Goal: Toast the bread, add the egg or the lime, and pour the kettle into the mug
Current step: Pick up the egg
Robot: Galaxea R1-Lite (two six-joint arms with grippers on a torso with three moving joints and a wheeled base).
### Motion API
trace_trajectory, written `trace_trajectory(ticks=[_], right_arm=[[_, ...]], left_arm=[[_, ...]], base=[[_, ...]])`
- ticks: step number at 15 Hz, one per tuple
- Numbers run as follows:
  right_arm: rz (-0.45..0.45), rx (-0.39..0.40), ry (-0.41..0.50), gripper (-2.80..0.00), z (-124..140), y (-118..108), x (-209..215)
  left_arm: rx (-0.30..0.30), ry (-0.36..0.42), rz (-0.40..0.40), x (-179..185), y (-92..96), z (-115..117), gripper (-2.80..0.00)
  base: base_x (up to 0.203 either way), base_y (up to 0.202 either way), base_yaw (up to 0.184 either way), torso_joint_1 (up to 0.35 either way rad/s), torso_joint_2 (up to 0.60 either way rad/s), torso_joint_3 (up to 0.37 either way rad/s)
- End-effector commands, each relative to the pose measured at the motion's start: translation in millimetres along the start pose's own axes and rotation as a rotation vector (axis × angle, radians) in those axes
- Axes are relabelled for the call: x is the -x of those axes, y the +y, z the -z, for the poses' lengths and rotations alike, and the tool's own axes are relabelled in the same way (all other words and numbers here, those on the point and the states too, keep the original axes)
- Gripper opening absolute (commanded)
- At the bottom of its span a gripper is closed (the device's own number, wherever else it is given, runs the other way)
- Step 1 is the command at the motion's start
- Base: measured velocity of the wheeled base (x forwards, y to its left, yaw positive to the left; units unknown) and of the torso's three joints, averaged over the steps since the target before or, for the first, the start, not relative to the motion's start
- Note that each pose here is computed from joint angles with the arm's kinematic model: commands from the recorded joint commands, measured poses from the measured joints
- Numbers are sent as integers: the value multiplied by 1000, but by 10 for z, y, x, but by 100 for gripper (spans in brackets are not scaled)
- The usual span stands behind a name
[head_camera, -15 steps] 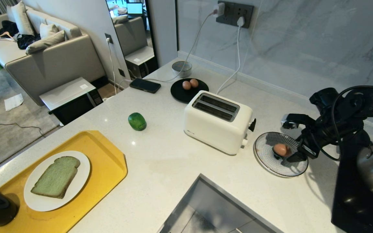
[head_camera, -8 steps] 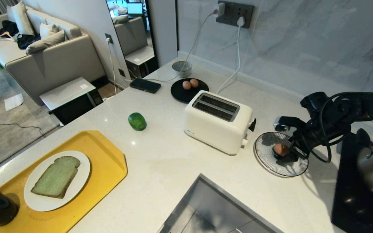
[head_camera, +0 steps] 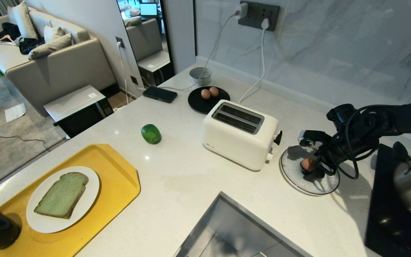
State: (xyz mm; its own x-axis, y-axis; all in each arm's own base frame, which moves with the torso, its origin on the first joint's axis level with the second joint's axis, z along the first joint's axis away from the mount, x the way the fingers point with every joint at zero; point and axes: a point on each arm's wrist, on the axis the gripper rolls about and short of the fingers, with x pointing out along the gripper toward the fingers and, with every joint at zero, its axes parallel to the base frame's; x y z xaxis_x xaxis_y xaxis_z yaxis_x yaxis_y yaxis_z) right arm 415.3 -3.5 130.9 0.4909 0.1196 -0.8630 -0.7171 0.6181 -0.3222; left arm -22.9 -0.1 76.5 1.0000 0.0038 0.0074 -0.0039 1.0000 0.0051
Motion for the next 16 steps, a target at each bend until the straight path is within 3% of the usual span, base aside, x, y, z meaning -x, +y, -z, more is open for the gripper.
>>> trace_trajectory(ticks=[1, 5, 6, 16], right_arm=[[-6, 14, 6, 0, 2, -10, -56], [-2, 16, 12, 0, 0, -19, -77], [2, 17, 9, -280, -7, -27, -69], [5, 17, 6, -280, -12, -30, -55]], left_arm=[[0, 1, 1, -1, 0, 0, -280], [1, 1, 1, -1, 0, 0, -280], [1, 1, 1, -1, 0, 0, -280], [0, 1, -1, -1, 0, 0, -280]], base=[[0, 0, 0, 0, 0, 0], [0, 0, 0, 0, 0, 0], [0, 0, 0, 0, 0, 0], [0, 0, 0, 0, 0, 0]])
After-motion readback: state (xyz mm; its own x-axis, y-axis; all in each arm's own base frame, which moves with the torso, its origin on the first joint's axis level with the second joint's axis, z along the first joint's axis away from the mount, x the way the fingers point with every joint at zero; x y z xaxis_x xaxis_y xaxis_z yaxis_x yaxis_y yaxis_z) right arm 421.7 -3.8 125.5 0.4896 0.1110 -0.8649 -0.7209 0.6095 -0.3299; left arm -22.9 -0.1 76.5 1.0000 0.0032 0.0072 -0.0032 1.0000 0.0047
